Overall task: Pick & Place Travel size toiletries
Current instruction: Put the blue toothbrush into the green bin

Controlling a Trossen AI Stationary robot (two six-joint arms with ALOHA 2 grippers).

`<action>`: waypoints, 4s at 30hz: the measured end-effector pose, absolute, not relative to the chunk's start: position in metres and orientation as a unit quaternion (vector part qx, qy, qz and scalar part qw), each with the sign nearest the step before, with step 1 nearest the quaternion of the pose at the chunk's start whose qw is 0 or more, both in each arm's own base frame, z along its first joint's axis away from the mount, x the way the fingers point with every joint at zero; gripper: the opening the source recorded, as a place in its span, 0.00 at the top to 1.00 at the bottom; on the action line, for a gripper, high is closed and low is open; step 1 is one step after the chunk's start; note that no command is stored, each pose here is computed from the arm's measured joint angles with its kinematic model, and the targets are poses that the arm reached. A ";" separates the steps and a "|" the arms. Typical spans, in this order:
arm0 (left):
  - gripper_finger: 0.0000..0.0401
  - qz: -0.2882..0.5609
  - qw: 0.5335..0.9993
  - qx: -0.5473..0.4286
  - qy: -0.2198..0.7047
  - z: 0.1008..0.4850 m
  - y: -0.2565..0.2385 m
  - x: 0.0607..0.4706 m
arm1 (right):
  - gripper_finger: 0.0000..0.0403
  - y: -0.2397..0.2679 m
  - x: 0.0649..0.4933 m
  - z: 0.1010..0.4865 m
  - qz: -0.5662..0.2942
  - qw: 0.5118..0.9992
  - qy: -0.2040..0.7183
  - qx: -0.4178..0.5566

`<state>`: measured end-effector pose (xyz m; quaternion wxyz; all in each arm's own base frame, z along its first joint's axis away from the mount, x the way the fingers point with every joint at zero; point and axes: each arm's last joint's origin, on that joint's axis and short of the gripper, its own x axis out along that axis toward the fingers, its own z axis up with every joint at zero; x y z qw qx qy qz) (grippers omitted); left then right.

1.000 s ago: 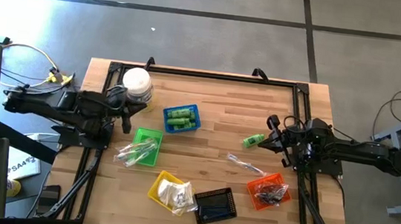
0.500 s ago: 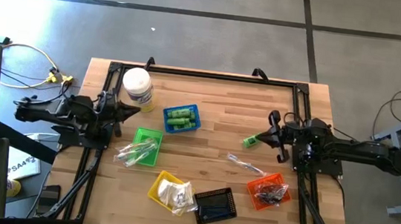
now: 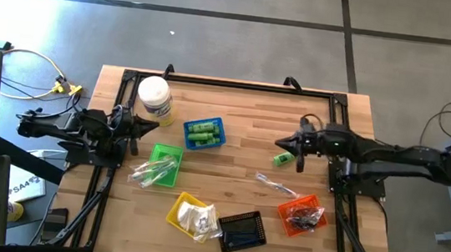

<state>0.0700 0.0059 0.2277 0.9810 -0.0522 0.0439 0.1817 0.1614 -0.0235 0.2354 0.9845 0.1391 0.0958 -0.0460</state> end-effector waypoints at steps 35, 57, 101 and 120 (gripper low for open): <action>1.00 0.181 0.981 -0.051 0.045 0.228 0.006 0.070 | 0.47 0.055 0.266 0.149 -0.125 0.757 0.634 0.095; 1.00 0.179 0.982 -0.051 0.045 0.228 0.006 0.070 | 0.96 0.054 0.283 0.138 -0.081 0.794 0.600 0.048; 1.00 0.184 0.982 -0.044 -0.020 0.259 0.007 0.059 | 0.97 0.012 0.512 0.256 0.197 0.968 -0.024 -0.153; 1.00 0.177 0.984 -0.030 -0.012 0.258 0.007 0.059 | 0.97 0.010 0.562 0.202 0.196 0.966 0.100 -0.134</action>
